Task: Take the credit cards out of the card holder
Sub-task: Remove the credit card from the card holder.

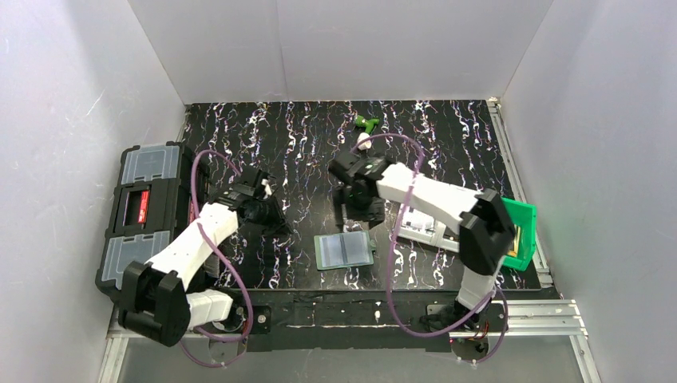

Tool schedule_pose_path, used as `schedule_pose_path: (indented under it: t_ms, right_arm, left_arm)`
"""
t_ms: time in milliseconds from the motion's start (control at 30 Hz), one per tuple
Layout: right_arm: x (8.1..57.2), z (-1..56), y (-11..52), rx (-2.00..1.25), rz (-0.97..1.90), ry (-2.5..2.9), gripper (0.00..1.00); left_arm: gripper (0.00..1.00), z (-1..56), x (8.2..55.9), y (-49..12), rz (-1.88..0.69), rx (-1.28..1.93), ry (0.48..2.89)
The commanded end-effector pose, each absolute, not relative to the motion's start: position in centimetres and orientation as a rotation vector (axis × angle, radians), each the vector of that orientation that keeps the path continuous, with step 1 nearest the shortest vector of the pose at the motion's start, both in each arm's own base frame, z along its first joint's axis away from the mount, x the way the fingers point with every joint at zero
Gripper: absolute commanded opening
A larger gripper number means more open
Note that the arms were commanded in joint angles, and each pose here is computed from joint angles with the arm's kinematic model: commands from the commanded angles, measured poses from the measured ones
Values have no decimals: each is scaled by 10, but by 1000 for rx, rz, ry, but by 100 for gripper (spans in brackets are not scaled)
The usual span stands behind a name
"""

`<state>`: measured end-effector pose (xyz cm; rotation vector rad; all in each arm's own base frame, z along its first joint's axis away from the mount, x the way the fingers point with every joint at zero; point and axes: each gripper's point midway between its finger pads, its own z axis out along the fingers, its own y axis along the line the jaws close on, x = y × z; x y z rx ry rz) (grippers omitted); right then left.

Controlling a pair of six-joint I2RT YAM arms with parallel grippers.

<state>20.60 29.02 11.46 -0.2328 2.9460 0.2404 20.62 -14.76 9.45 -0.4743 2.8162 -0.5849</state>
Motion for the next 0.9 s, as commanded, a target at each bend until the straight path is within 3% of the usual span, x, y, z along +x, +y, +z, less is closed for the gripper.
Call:
schedule_pose_path:
  t_ms: [0,467,867]
  right_arm:
    - [196,104,344,-331,296,2939,87]
    - [176,49,372,-500,180,3032,88]
    - [164,26,374,-553,195,3104,67]
  left_arm:
    - [24,100,196,-120,-486,-588,2780]
    - [24,104,194,-118,-526,-619,2766]
    - [23,101,198,-125,-569,-608,2781]
